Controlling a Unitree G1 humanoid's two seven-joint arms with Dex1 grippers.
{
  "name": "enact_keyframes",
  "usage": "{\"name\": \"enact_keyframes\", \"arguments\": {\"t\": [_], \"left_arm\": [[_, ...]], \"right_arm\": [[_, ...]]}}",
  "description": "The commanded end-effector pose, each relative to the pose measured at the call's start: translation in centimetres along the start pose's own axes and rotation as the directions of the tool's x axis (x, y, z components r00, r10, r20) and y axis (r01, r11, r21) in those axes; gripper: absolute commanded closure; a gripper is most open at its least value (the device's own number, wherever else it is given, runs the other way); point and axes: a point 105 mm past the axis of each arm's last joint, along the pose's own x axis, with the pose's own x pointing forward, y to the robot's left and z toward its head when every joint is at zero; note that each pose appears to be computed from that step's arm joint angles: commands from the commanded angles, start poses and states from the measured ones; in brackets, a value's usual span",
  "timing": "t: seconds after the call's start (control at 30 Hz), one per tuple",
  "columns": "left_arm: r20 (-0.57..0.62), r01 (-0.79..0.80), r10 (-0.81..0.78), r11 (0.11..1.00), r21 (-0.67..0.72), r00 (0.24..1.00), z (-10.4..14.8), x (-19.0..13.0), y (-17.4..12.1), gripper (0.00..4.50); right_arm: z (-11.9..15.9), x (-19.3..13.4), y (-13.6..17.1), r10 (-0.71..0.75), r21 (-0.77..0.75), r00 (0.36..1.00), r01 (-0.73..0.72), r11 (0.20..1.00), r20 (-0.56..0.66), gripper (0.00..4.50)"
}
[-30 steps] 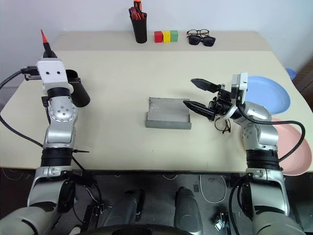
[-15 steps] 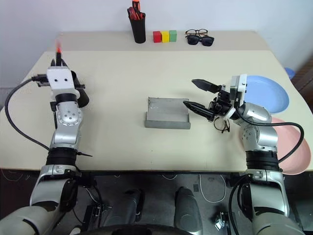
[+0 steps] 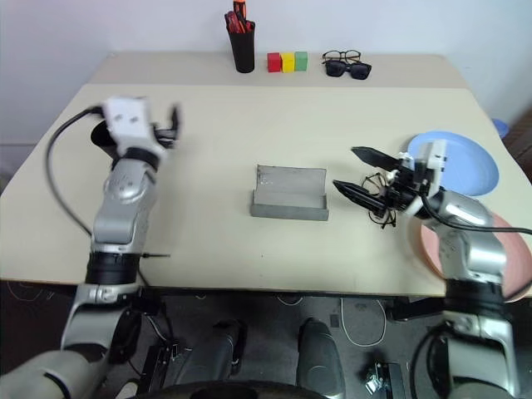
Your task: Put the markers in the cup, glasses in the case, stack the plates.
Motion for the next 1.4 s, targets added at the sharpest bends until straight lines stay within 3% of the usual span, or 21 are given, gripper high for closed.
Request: {"name": "enact_keyframes", "arguments": {"t": [0.03,0.1,0.27,0.37,0.7,0.8,0.97,1.23,1.4], "left_arm": [[-0.118,0.441,-0.451,0.892,-0.095,0.885,-0.8,-0.6,-5.8,1.23],[-0.144,0.662,-0.669,0.743,-0.102,0.729,-1.3,-2.2,-8.6,1.23],[-0.302,0.876,-0.849,0.475,-0.081,0.433,-4.3,-3.9,-10.0,1.23],[-0.355,0.916,-0.870,0.393,-0.077,0.343,-5.0,-3.4,-9.8,1.23],[-0.476,0.975,-0.863,0.217,-0.052,0.167,-6.9,-1.5,-11.2,1.23],[-0.494,0.981,-0.862,0.175,-0.081,0.113,-7.3,-1.5,-11.9,2.01],[-0.537,0.984,-0.841,0.144,-0.103,0.067,-8.0,-1.7,-12.4,4.48],[-0.501,0.970,-0.864,0.162,-0.182,0.050,-6.1,-2.6,-13.7,4.48],[-0.509,0.911,-0.857,0.270,-0.311,0.080,-4.9,-3.6,-15.8,4.48]], "right_arm": [[1.1,-2.5,1.2,-0.067,-0.011,0.997,0.067,0.998,-0.040,0.00],[0.5,-4.1,2.3,-0.102,0.011,0.990,0.104,0.995,-0.093,0.00],[-0.6,-6.5,4.0,-0.216,0.023,0.964,0.222,0.975,-0.156,0.00],[-1.0,-7.2,4.8,-0.272,0.021,0.948,0.279,0.960,-0.164,0.00],[-1.2,-7.3,6.5,-0.346,0.007,0.927,0.351,0.936,-0.144,0.00],[-1.0,-7.3,6.6,-0.351,0.003,0.926,0.355,0.935,-0.142,0.00],[-1.2,-7.8,6.6,-0.362,-0.001,0.920,0.366,0.931,-0.148,0.00],[-1.4,-8.0,6.3,-0.368,-0.009,0.917,0.371,0.929,-0.153,0.00],[-1.4,-7.9,5.6,-0.360,-0.020,0.920,0.361,0.932,-0.152,0.00]]}}
